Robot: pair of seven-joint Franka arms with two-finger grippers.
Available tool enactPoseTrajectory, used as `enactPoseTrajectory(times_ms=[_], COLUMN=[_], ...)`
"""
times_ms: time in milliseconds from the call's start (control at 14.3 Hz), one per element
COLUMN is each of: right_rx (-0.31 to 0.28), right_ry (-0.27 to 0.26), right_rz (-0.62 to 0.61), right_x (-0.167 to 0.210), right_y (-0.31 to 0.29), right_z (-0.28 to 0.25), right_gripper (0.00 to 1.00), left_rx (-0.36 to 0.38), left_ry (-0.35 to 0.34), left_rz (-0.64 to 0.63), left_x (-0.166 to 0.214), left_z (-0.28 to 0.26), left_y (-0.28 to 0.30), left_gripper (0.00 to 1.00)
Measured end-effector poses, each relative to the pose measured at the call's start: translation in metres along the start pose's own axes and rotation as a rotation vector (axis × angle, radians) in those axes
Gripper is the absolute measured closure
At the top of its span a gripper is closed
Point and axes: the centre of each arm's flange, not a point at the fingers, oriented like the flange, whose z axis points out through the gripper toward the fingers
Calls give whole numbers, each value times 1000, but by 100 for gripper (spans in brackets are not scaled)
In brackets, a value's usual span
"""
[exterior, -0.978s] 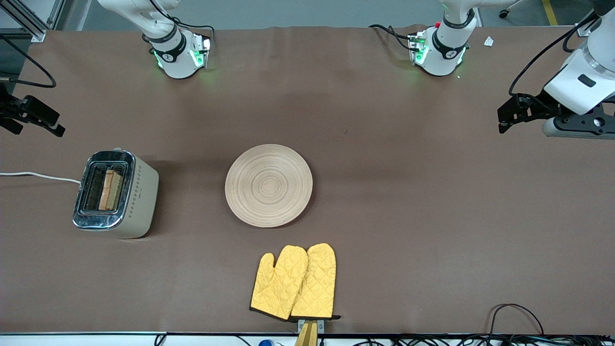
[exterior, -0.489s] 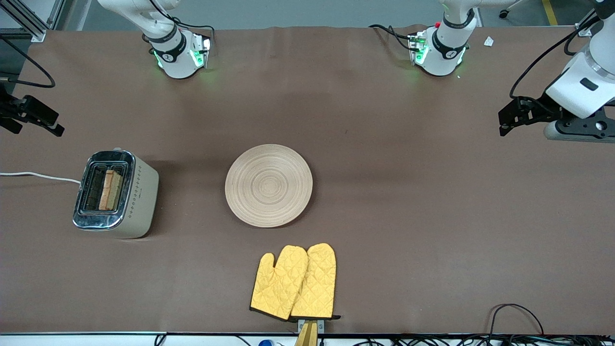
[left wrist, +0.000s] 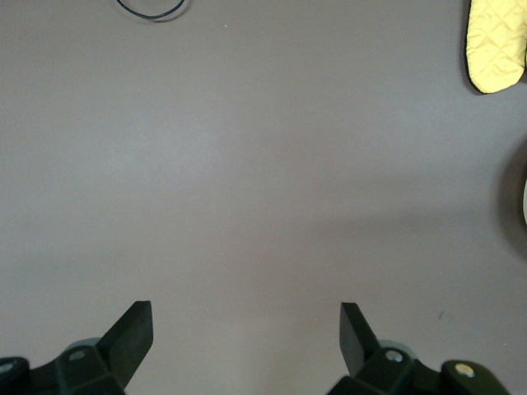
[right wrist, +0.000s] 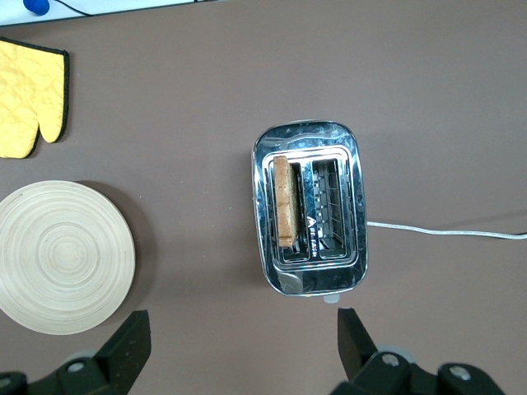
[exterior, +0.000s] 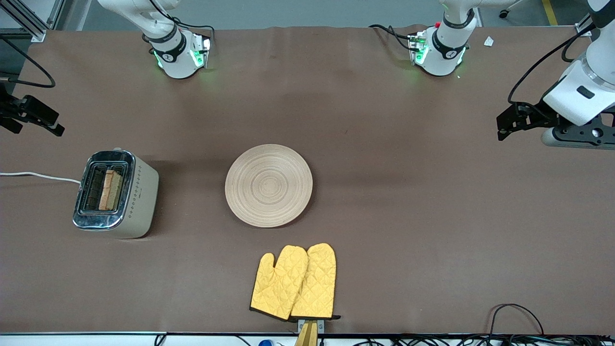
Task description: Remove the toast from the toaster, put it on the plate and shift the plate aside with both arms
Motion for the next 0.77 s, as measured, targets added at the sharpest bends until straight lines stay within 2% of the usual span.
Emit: enactPoseTrajectory(times_ms=[769], right_rx=[0], right_ry=[-2], right_rz=[-3], right_x=[0], right_y=[-2], right_z=[0], right_gripper=[0], left_rx=[-2], left_ry=[-38], left_rz=[-40], left_x=[9], left_z=[21], left_y=[-26], left_gripper=[0])
